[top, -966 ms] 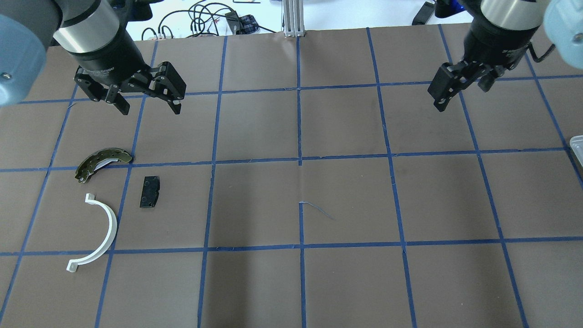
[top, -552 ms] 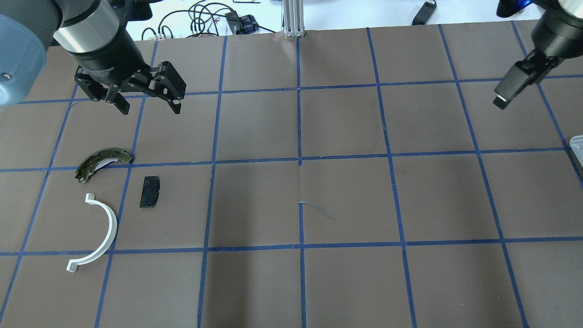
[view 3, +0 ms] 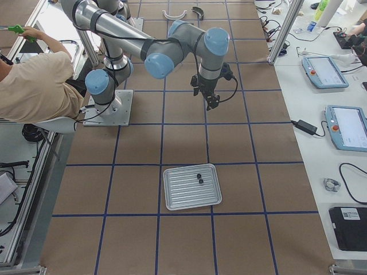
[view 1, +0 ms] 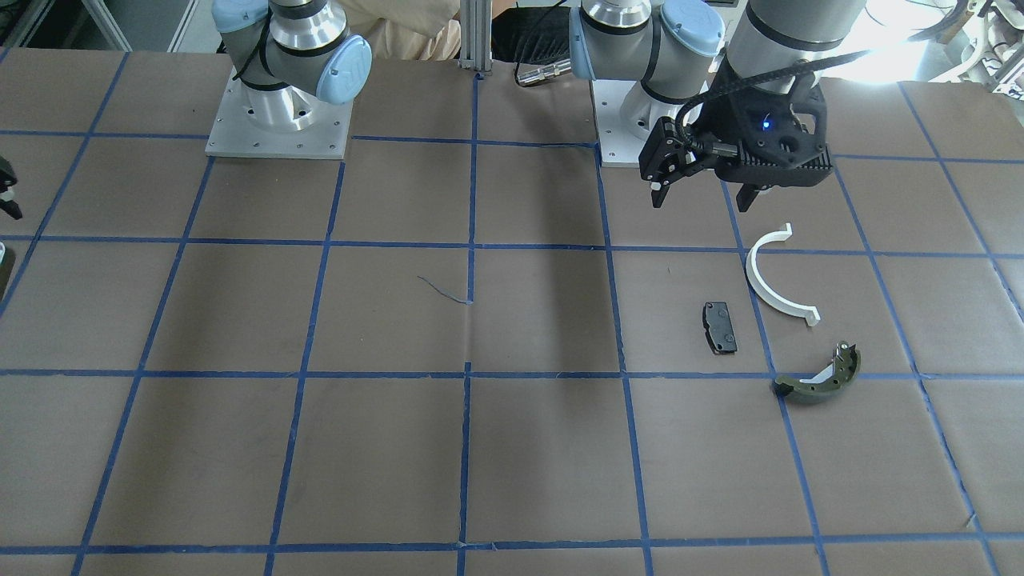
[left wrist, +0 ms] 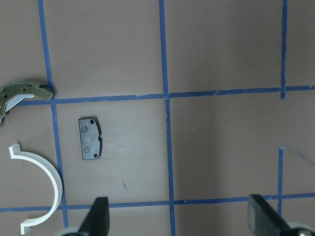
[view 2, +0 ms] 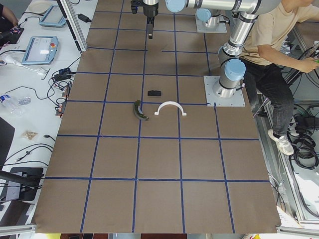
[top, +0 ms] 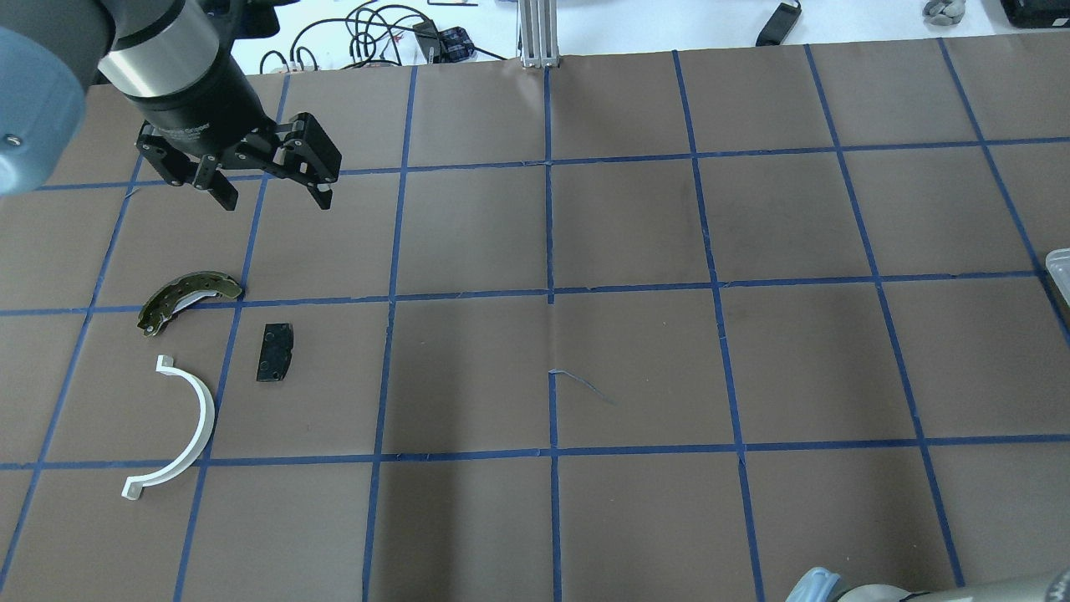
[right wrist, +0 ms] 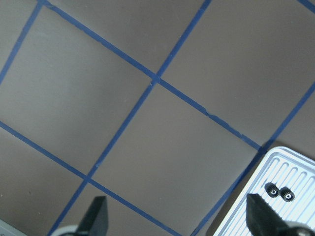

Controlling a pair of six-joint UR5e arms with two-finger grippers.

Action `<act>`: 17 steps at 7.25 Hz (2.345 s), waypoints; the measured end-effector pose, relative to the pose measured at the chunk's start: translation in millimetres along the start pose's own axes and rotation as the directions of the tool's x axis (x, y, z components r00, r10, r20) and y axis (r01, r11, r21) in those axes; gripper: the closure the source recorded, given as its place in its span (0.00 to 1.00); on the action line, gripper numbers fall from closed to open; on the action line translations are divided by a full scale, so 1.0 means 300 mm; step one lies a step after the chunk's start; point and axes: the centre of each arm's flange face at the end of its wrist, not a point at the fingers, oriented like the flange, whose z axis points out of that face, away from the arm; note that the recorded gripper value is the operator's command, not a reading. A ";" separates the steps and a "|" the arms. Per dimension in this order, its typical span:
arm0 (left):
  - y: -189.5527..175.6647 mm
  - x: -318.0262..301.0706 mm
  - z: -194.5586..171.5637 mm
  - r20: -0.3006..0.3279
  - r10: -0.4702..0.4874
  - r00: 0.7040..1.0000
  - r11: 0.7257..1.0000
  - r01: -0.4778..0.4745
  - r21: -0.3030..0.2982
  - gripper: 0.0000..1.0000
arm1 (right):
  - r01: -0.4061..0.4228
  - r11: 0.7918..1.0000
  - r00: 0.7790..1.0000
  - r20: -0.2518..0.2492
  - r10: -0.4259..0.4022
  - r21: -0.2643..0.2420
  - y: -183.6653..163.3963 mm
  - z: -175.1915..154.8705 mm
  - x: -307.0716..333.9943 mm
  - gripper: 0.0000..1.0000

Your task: Place bearing gear from tray to pile

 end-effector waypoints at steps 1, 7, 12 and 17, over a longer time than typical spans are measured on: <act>0.000 0.000 0.000 0.000 0.000 1.000 1.000 0.000 0.000 0.00 | 0.078 0.997 0.997 -0.005 -0.078 0.002 0.074 0.100 0.128 0.00; -0.002 -0.003 -0.003 -0.001 -0.001 1.000 1.000 0.001 0.004 0.00 | 0.521 0.849 0.847 -0.070 -0.527 -0.090 0.229 0.525 0.513 0.00; -0.005 0.001 -0.023 -0.003 0.002 1.000 1.000 -0.002 0.030 0.00 | 0.629 0.777 0.773 -0.099 -0.627 -0.011 0.208 0.629 0.513 0.03; -0.003 0.000 -0.023 0.000 0.003 1.000 1.000 -0.003 0.031 0.00 | 0.632 0.774 0.769 -0.088 -0.633 -0.048 0.236 0.690 0.538 0.23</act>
